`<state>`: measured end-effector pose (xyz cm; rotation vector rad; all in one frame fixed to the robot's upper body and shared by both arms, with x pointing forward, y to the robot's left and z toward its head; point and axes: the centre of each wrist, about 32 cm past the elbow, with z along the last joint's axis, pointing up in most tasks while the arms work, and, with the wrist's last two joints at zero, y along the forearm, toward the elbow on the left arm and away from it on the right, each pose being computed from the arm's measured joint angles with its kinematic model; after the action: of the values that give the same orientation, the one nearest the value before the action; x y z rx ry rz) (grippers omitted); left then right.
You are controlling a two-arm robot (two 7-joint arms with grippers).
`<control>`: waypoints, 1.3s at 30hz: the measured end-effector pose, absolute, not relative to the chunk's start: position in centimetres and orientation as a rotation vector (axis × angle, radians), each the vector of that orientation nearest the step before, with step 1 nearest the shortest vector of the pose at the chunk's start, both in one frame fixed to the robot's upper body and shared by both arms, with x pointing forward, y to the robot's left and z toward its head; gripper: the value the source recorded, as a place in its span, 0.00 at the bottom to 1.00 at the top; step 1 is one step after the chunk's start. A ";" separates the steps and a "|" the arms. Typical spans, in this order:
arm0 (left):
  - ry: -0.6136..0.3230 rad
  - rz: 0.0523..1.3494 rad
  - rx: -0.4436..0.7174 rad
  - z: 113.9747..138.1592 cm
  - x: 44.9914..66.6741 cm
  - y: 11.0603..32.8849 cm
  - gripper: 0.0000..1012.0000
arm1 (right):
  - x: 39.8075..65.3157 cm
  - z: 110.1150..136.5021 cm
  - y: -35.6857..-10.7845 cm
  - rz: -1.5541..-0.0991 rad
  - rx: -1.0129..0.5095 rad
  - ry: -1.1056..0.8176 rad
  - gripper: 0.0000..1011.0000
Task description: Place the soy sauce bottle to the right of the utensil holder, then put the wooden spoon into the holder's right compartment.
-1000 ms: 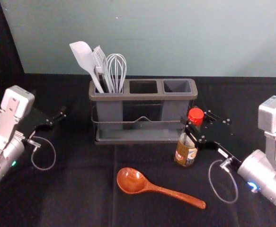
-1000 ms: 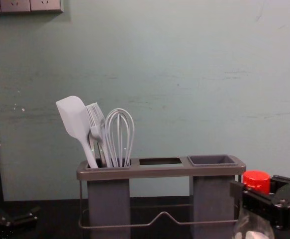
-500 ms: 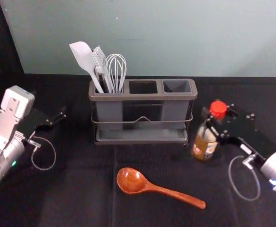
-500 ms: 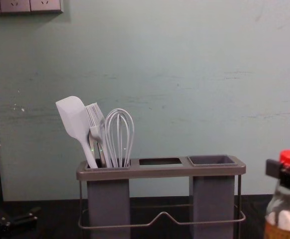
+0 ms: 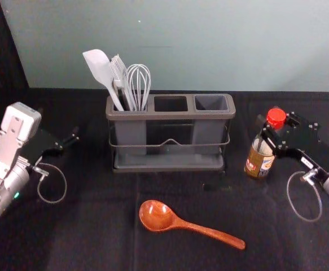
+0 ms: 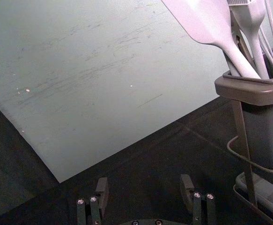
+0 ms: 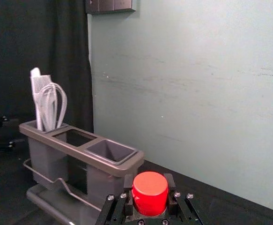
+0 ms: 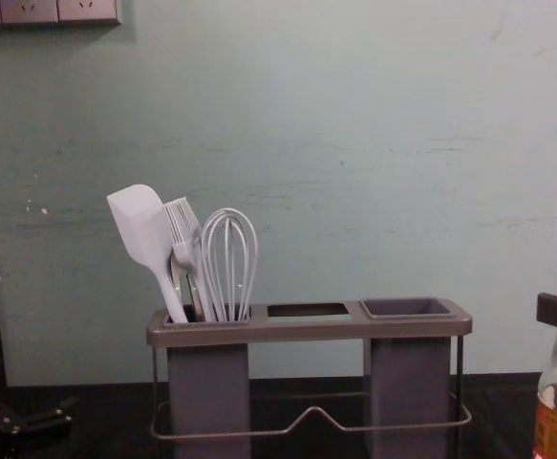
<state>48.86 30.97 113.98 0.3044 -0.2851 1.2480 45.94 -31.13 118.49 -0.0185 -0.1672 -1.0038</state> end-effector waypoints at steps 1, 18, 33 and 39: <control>-0.285 1.248 0.304 114.0 48.9 31.0 0.99 | 46.4 118.5 -31.4 -1.003 -0.016 -0.162 0.38; -0.285 1.248 0.304 114.0 48.9 31.0 0.99 | 50.7 118.7 -32.1 -0.949 -0.032 -0.126 0.38; -0.285 1.248 0.304 114.0 48.9 31.0 0.99 | 52.6 118.3 -30.5 -0.951 -0.039 -0.105 0.38; -0.285 1.248 0.304 114.0 48.9 31.0 0.99 | 53.0 118.1 -30.2 -0.959 -0.033 -0.094 0.38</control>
<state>48.86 30.97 113.98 0.3045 -0.2851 1.2480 53.03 -30.18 118.07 -0.0333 -0.0937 -0.9587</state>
